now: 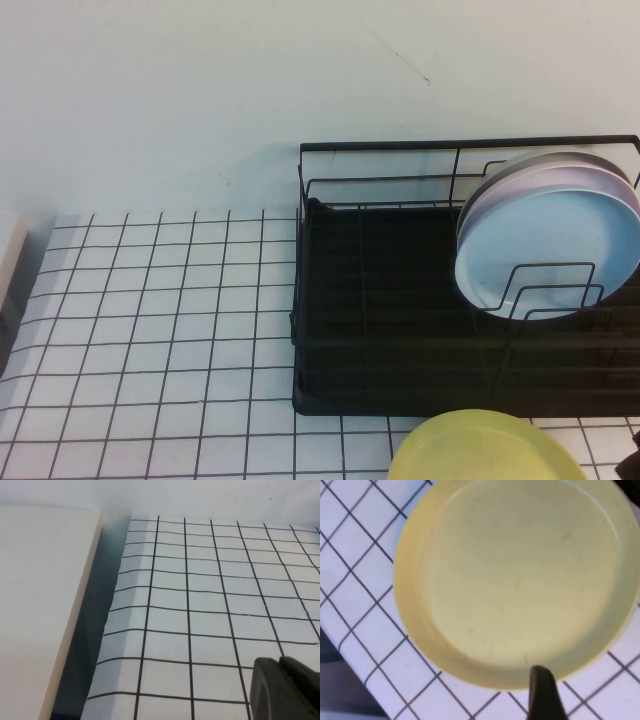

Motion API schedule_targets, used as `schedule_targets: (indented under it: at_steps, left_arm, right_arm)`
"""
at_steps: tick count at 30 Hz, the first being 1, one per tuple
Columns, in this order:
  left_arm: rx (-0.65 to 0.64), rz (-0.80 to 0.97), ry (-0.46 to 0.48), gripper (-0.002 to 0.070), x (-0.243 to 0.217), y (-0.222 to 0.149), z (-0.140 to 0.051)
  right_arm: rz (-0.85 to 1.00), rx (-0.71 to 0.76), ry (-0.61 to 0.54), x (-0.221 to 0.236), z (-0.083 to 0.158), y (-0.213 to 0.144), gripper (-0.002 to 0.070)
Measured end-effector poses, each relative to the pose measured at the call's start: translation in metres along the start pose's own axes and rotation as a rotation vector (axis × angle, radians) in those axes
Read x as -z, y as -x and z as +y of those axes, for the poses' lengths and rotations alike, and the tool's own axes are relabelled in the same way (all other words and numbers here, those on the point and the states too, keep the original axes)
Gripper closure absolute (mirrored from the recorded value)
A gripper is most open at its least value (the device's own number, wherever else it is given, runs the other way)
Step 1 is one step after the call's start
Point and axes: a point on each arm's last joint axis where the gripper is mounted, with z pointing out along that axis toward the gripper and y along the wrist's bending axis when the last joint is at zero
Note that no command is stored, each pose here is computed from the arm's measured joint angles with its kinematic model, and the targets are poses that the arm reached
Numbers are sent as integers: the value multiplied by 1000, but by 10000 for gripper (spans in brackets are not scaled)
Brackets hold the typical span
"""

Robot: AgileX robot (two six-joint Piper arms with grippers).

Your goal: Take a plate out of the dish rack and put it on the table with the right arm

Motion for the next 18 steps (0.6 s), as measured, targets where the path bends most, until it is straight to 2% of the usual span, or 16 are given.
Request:
schedule_targets:
  at_steps: [4,8,11,18]
  left_arm:
    - [0,0,0,678,0,0,0]
    - [0,0,0,678,0,0,0]
    - [0,0,0,678,0,0,0]
    - [0,0,0,678,0,0,0]
  right_arm:
    - [71,-102,-16,18,-1,10,342]
    - [26,-105,7,32,9,19,508]
    - [-109,-31,1,51,30,25,627]
    - [-491,177,-172,106,98,17,671]
